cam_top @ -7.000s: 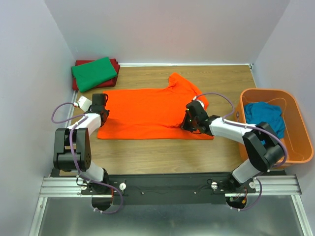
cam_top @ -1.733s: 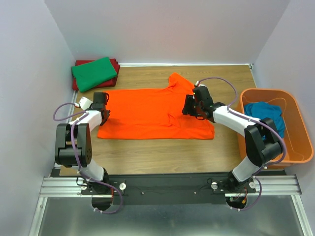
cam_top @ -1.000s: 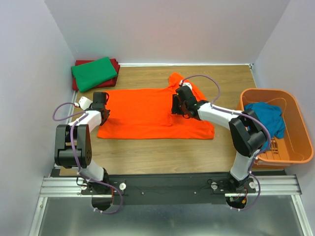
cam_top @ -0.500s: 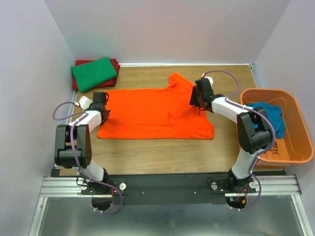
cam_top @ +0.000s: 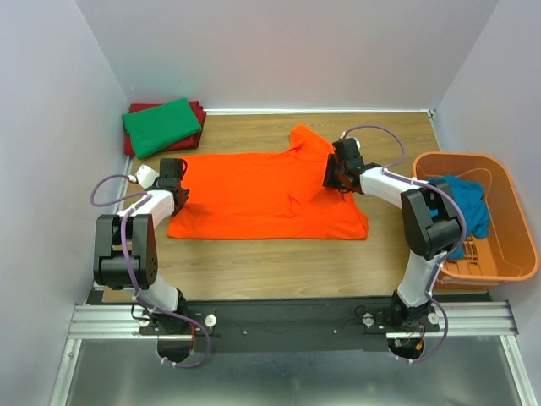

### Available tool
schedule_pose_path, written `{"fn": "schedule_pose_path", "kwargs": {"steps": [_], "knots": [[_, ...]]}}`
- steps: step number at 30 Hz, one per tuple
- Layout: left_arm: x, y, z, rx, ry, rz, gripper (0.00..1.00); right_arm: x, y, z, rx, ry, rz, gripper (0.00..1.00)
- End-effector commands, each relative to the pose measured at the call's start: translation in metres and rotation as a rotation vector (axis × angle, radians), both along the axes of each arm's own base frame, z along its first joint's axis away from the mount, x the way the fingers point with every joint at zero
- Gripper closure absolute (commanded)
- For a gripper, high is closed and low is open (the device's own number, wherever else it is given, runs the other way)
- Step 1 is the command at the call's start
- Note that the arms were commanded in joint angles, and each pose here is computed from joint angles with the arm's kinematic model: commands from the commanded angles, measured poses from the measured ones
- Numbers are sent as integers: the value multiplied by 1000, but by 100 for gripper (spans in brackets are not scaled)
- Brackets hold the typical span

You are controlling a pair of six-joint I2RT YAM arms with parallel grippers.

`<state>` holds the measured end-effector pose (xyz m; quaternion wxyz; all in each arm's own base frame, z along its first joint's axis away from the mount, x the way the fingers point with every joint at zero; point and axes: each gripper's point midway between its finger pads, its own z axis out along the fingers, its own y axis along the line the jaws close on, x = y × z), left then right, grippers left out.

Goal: Fold and stack the t-shirts
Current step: Fold the flattened tshirt in 1/3 of the way

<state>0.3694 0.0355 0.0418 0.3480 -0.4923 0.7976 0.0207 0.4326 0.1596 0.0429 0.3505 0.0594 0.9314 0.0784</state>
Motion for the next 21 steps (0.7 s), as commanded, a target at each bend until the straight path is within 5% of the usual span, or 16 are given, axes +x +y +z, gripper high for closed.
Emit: {"fn": "schedule_pose_path", "kwargs": {"steps": [1,9,21], "knots": [[10,-1,15,2,-53,-8,100,0,4,-3,16,17,7,55],[8,0,18,8,-58,-10,100,1,3,8,20,-6,3,94],[4,0,24,14,-70,-7,100,6,-9,56,21,-152,-51,98]]}}
